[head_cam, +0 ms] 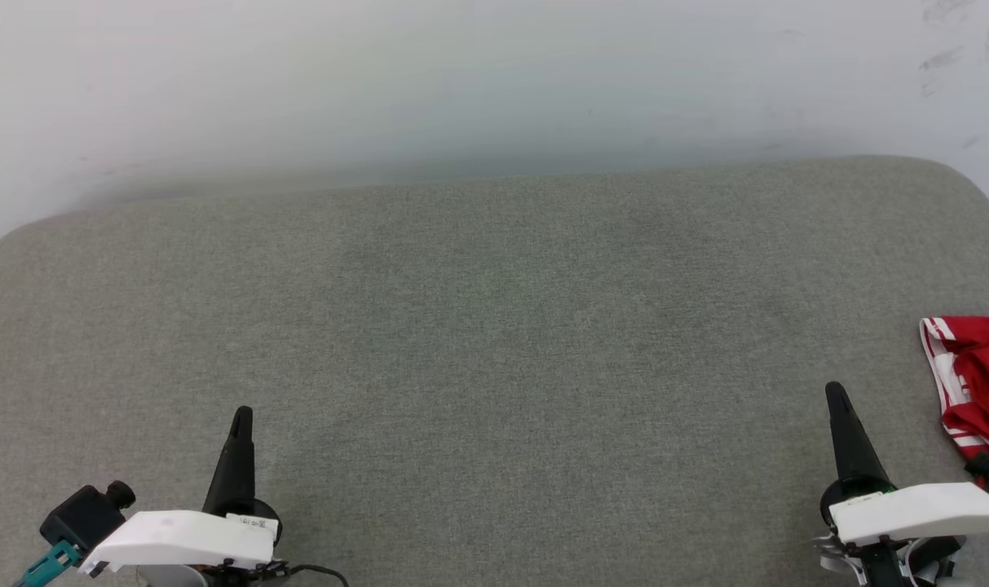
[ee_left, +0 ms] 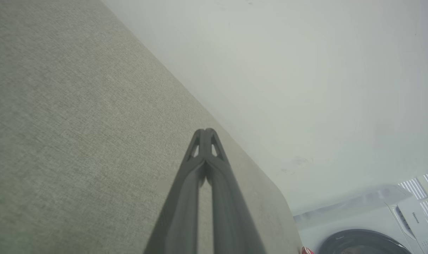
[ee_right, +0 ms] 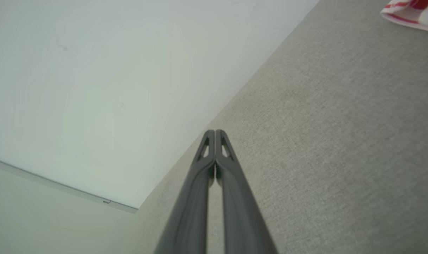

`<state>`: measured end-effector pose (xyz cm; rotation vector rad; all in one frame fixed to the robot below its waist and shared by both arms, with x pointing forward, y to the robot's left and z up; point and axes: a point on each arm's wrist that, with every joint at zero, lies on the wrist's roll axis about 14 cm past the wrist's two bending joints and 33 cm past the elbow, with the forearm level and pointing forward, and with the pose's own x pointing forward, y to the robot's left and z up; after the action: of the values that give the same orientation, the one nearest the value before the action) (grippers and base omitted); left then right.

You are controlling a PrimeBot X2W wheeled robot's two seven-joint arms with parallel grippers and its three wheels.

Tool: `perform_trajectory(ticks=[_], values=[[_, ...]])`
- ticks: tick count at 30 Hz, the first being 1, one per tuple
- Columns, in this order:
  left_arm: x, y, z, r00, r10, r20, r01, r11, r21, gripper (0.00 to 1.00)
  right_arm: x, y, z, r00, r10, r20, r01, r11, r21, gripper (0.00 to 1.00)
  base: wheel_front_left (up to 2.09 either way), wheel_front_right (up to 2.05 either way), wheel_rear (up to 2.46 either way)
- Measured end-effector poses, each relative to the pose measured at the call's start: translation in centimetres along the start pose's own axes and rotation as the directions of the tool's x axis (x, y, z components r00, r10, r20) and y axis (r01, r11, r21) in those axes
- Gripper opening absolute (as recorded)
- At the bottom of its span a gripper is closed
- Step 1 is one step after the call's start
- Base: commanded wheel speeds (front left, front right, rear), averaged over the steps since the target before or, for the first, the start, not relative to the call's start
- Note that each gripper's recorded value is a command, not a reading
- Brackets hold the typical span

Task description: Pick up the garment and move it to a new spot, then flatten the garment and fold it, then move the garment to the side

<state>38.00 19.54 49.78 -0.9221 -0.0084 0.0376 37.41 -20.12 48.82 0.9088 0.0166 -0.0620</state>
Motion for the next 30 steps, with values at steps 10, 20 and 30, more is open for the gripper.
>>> perform_trajectory(ticks=[10, 20, 30], values=[[0.19, 0.1, -0.04, 1.0, 0.007, -0.011, -0.008, 0.994, -0.111, 0.0, 0.29, 0.11, 0.2, 1.0, -0.001, -0.003, 0.001, 0.994, 0.113, 0.0, 0.0, 0.0, 0.0], [0.36, 0.09, 0.0, 1.0, 0.009, -0.019, -0.013, 0.977, -0.211, 0.0, 0.37, 0.05, 0.19, 1.0, -0.004, -0.011, 0.006, 0.977, 0.215, 0.0, 0.0, 0.0, 0.0], [0.4, 0.21, -0.03, 1.0, 0.012, -0.028, -0.02, 0.954, -0.3, 0.0, 0.63, 0.28, 0.36, 1.0, 0.003, -0.013, 0.001, 0.952, 0.306, 0.0, 0.0, 0.0, 0.0]])
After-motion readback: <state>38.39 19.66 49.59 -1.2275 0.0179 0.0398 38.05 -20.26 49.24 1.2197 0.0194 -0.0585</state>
